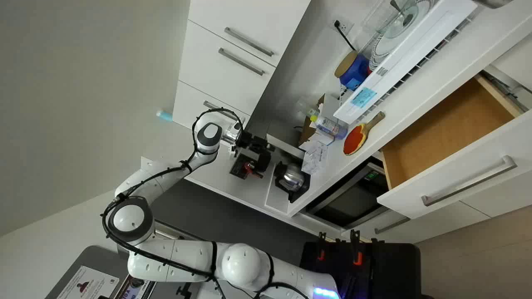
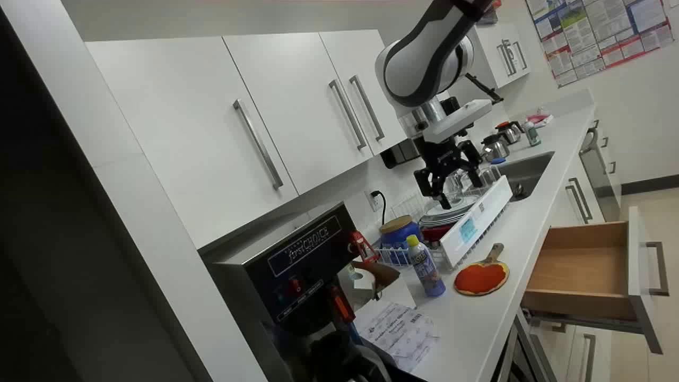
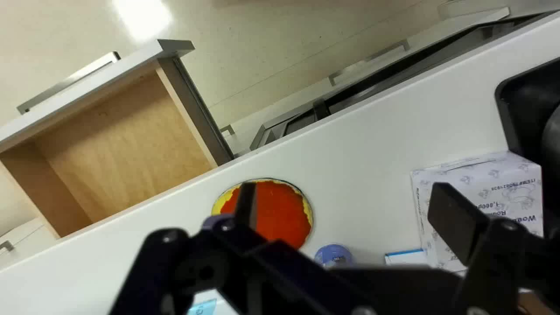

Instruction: Put the paddle inside the open drawer then close the drawer

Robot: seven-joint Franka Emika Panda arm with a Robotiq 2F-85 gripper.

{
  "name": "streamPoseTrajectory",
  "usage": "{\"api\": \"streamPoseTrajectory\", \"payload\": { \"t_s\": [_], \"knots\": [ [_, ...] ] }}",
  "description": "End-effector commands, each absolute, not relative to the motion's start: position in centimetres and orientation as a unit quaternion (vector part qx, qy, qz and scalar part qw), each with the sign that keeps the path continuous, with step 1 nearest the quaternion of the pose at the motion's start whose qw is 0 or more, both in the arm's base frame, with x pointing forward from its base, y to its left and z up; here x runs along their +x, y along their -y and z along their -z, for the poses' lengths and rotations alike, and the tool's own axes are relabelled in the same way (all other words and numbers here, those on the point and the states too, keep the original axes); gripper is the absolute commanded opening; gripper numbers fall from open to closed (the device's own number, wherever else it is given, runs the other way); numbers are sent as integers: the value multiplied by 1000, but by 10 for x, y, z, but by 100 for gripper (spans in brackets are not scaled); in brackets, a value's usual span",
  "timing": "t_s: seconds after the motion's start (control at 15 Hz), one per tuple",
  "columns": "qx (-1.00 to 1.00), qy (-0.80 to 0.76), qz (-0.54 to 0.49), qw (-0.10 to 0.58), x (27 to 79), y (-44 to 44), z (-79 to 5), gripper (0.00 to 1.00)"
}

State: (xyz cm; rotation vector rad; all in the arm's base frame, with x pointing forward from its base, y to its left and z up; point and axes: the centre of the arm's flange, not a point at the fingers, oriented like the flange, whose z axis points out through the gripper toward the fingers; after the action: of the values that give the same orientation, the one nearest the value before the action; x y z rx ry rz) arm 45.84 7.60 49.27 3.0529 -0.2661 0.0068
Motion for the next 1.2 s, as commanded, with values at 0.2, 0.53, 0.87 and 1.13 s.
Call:
{"api": "streamPoseTrajectory", "payload": {
  "t_s": [0.2,0.53,0.87,1.13],
  "knots": [
    [995,87,-2,39,458,-76,-493,100],
    [995,87,-2,39,458,-76,-493,100],
    [986,161,-29,28,472,-36,-492,100],
    [963,259,-67,12,489,21,-484,100]
  ]
}}
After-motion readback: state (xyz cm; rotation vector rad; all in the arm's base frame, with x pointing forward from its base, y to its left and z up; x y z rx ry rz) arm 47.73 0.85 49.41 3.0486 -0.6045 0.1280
